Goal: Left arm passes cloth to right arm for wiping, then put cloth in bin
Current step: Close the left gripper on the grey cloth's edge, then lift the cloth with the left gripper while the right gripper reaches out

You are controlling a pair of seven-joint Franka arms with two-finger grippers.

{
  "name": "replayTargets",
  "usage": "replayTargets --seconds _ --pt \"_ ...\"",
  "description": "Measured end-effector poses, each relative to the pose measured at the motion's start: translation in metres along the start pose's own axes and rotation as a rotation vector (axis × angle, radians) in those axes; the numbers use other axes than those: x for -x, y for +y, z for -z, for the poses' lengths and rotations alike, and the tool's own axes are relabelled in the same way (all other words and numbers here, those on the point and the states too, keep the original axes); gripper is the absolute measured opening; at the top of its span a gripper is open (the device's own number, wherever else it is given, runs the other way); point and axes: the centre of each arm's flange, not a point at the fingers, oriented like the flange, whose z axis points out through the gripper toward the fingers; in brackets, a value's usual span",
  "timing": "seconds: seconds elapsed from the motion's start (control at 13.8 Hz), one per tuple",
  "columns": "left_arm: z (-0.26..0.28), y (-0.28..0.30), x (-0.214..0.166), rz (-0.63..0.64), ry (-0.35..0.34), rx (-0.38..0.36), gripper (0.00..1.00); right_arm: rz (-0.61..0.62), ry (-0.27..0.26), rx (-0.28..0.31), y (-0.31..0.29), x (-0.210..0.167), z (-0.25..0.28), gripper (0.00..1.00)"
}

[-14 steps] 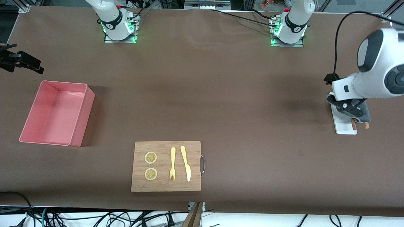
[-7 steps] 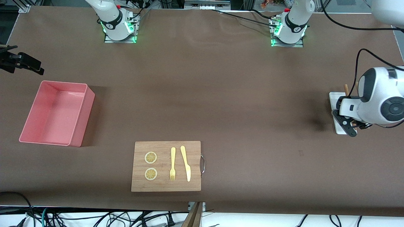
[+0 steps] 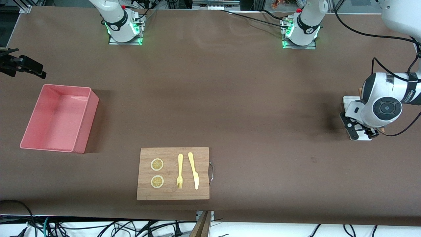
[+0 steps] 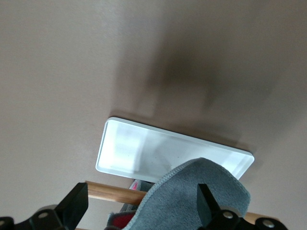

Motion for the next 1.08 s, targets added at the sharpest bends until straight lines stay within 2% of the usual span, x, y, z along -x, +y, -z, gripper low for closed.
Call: replayTargets --seconds 0.07,0.36,0.51,0.58,0.65,0.72,0.8,1.08 --pt "-0.004 0.001 0.002 -0.019 -0.001 0.007 0.91 0.000 -0.004 0.000 0.000 -0.001 -0.002 1.00" --pt "-0.014 0.003 0.012 -0.036 0.003 0.021 0.88 0.002 0.018 -0.001 -0.001 -0.005 -0.001 1.00" --pt "-0.017 0.004 0.012 -0.040 0.004 0.025 0.76 0.004 0.012 -0.001 -0.002 -0.006 -0.005 1.00" --pt "-0.018 0.005 0.012 -0.041 0.004 0.027 0.75 0.005 -0.007 0.000 -0.002 -0.007 -0.014 1.00" --pt "-0.019 0.006 0.012 -0.042 0.003 0.028 0.67 0.006 -0.032 0.000 -0.003 -0.009 -0.027 1.00" --pt "-0.019 0.006 0.011 -0.046 0.003 0.029 0.54 0.006 -0.053 0.001 -0.003 -0.012 -0.038 1.00" --pt "-0.020 0.006 0.011 -0.053 0.003 0.030 0.50 0.007 -0.061 0.001 -0.003 -0.014 -0.045 1.00" --pt "-0.020 0.006 0.013 -0.062 0.000 0.029 0.53 0.012 -0.067 0.000 -0.006 -0.020 -0.055 1.00"
